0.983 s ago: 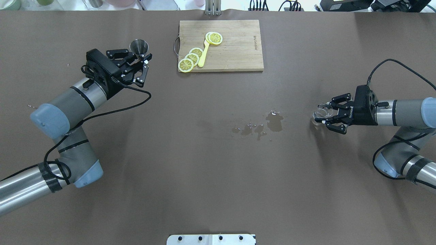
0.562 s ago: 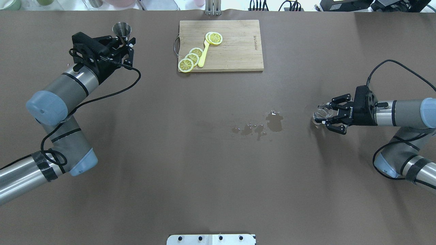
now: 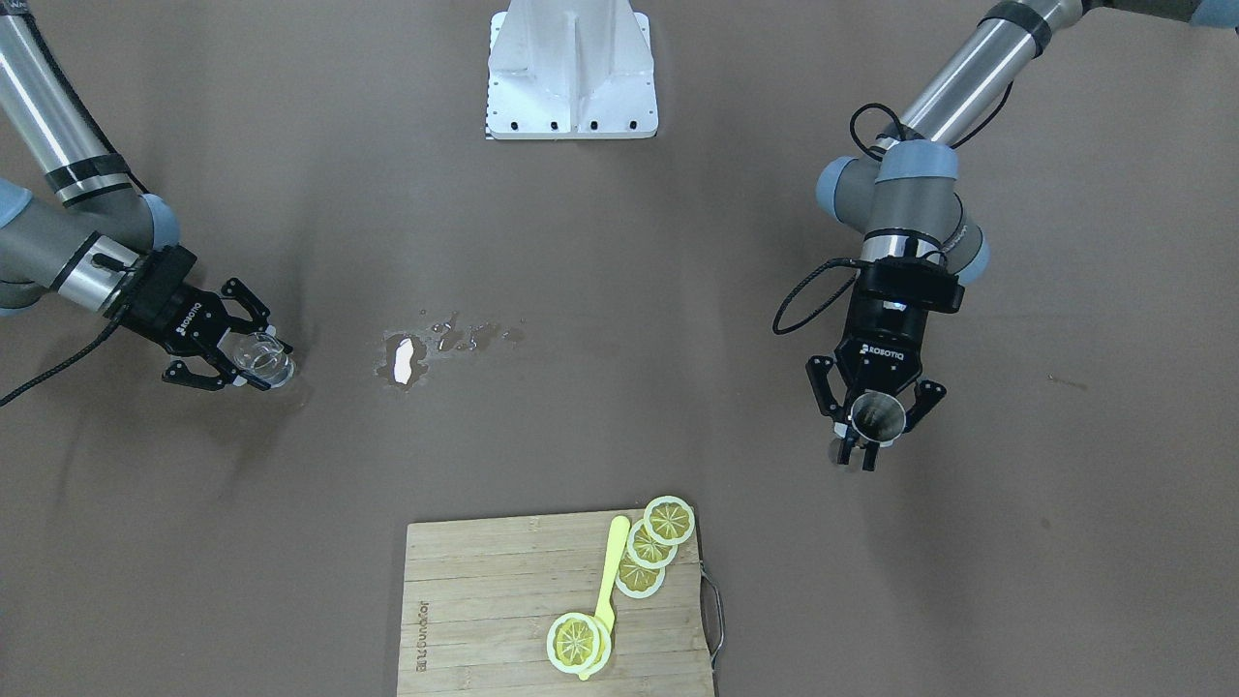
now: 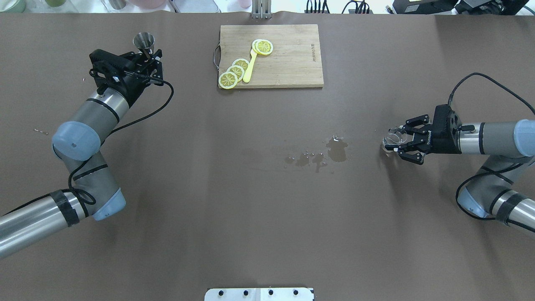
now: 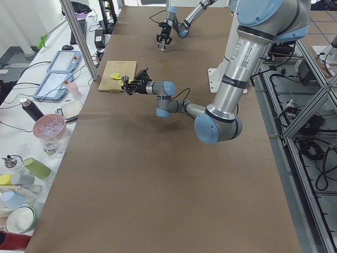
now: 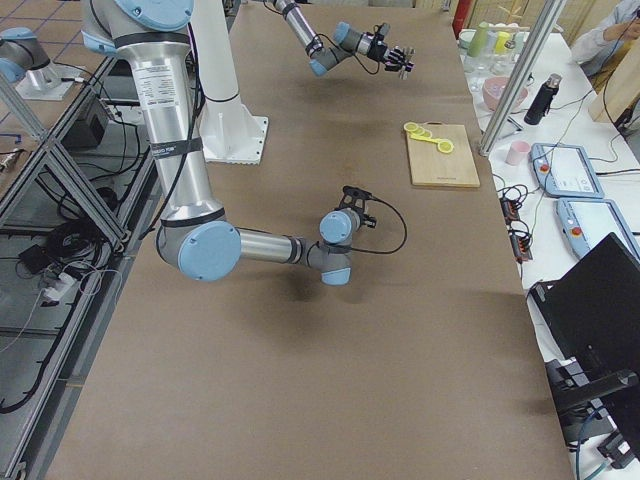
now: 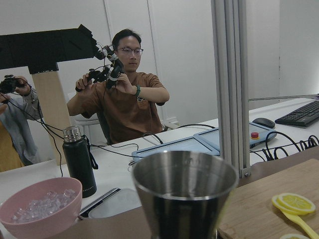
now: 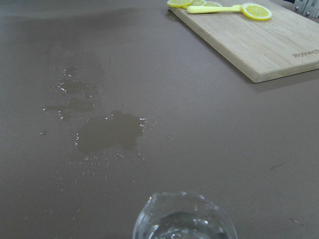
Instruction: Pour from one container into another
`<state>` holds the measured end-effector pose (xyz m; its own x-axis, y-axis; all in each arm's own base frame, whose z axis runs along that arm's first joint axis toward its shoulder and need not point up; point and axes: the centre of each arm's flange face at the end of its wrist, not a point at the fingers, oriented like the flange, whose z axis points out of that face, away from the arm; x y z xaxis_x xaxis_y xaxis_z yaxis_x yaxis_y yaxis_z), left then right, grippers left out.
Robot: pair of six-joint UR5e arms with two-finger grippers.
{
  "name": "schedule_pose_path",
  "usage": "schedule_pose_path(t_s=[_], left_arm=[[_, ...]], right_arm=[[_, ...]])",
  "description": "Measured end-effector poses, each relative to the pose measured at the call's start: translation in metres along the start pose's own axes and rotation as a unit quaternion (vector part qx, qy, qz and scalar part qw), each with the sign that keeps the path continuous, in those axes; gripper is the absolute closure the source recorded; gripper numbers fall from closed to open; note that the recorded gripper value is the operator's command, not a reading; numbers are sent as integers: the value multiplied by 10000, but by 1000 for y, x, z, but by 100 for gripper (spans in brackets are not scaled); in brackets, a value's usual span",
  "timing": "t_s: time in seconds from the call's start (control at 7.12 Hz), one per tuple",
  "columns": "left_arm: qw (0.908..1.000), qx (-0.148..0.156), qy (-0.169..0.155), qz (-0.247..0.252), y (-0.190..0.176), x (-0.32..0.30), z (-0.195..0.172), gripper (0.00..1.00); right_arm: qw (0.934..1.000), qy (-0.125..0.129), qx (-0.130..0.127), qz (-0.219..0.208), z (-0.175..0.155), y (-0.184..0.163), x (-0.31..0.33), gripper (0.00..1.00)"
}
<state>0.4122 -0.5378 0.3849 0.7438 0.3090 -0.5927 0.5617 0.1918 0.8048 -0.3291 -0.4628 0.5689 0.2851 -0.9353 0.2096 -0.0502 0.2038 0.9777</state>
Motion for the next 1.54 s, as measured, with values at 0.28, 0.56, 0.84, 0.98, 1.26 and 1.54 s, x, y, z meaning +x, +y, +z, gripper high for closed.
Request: schedule_pose_path(t_s=[0.28,0.56,0.84,0.98,1.26,1.54], left_arm=[[9995,91,-304,-80,15,16,-4,100],[9965,73,-824,-69,26,25,-3,100],[9915,98,-1256,-324,33,28,-1,100],[9887,123,-1443,-376,36,28,0,100],[9831,158,-1784,-390,46,34,-1,100],[9769,244,-2010,-687,57,39,-3,100]], right_arm=[[10000,5,5,-2,2,-1,0,100],[10000,12,-5,4,3,0,1,100],[10000,19,-4,4,3,0,0,95],[10000,26,0,1,3,-1,1,68],[10000,46,12,-8,3,-2,1,40],[10000,84,25,-7,3,-2,2,33]])
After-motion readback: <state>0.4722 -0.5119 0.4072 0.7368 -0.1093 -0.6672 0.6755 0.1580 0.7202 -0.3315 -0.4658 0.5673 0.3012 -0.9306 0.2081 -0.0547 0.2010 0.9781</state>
